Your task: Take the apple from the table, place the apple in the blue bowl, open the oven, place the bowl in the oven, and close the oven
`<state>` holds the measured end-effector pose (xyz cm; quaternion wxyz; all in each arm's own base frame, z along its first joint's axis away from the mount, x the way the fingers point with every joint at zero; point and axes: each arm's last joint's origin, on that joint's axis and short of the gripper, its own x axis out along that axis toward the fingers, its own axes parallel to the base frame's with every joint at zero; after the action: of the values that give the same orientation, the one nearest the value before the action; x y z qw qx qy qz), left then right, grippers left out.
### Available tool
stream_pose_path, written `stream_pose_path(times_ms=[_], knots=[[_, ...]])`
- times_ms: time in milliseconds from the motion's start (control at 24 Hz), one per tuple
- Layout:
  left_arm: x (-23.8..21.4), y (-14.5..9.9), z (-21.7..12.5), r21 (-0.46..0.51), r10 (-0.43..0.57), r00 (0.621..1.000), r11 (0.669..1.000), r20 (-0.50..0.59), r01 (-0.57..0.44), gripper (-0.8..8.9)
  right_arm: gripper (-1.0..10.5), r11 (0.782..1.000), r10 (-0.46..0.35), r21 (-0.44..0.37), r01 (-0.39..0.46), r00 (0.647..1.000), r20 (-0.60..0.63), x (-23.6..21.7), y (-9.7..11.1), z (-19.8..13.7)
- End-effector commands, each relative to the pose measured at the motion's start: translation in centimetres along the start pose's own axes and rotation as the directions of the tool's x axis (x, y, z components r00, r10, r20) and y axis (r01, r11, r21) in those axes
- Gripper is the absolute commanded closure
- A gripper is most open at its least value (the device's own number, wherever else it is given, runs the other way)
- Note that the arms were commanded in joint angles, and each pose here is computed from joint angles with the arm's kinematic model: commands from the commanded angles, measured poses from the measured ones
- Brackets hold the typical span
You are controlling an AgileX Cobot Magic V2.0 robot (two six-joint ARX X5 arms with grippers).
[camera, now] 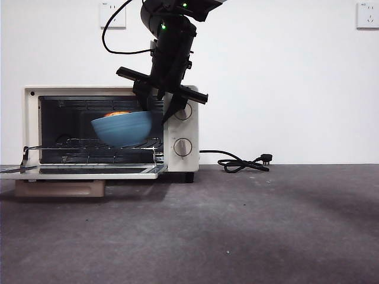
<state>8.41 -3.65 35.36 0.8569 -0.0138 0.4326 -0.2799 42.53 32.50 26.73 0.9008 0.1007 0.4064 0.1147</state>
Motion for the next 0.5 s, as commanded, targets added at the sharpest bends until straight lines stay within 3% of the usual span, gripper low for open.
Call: stream_pose_path(times_ms=[42, 500], knots=[[0.2, 0.0, -0.1, 0.015, -0.003, 1.0, 1.0, -0.008, 0.004, 8.18, 7.8, 1.0, -0.016, -0.014, 0.016, 1.0, -0.011, 0.7, -0.1, -0.4], [0.2, 0.1, -0.1, 0.021, 0.019, 1.0, 1.0, -0.008, -0.019, 8.18, 7.9, 0.995, -0.011, -0.102, 0.011, 1.0, 0.004, 0.2, 0.9, -0.7]])
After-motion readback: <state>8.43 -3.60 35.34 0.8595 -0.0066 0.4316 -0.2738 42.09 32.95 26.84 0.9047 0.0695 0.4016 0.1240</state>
